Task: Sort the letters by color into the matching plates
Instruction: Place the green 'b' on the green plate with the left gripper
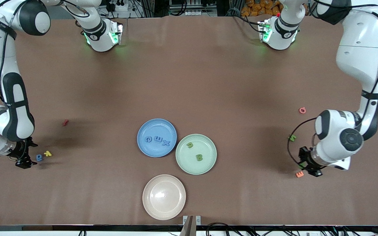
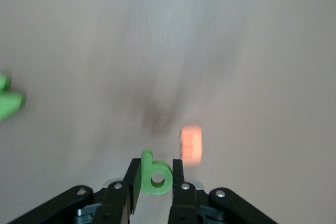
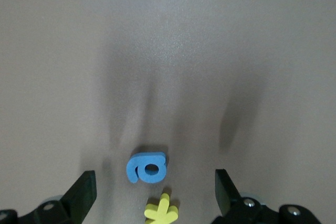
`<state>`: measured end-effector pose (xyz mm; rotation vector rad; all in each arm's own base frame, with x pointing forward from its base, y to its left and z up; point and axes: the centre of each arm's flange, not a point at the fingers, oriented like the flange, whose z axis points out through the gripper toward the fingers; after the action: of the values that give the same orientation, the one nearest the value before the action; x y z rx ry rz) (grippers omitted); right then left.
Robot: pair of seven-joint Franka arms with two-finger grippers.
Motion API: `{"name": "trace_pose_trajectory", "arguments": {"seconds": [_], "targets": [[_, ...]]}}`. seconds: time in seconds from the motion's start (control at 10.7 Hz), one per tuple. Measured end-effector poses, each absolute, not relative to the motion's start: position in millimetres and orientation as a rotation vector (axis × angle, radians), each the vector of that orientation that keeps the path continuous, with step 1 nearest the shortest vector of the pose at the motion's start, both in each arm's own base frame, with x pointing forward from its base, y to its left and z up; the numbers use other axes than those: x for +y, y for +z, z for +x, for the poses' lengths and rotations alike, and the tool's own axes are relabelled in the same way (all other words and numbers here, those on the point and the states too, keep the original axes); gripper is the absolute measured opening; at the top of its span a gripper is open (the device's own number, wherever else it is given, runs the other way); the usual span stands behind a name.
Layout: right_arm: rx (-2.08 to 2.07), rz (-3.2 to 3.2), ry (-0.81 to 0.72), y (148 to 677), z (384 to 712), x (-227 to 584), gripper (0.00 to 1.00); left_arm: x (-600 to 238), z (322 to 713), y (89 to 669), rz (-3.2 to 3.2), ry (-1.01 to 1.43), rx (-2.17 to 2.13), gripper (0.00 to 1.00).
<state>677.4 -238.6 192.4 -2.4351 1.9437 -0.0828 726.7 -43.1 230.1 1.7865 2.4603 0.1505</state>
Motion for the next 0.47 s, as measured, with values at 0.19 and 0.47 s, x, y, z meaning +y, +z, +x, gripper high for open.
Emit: {"name": "trace_pose_trajectory", "arguments": {"seconds": [0.19,0.47], "targets": [[1.942,-2.438,-0.093,183,678,-238,1.0,-119,720,245,1.891,0.148,2.347,0.27],[1.927,-2.436,-0.134,175,681,-233,1.0,-259,687,278,1.971,0.111,2.197,0.27]]}}
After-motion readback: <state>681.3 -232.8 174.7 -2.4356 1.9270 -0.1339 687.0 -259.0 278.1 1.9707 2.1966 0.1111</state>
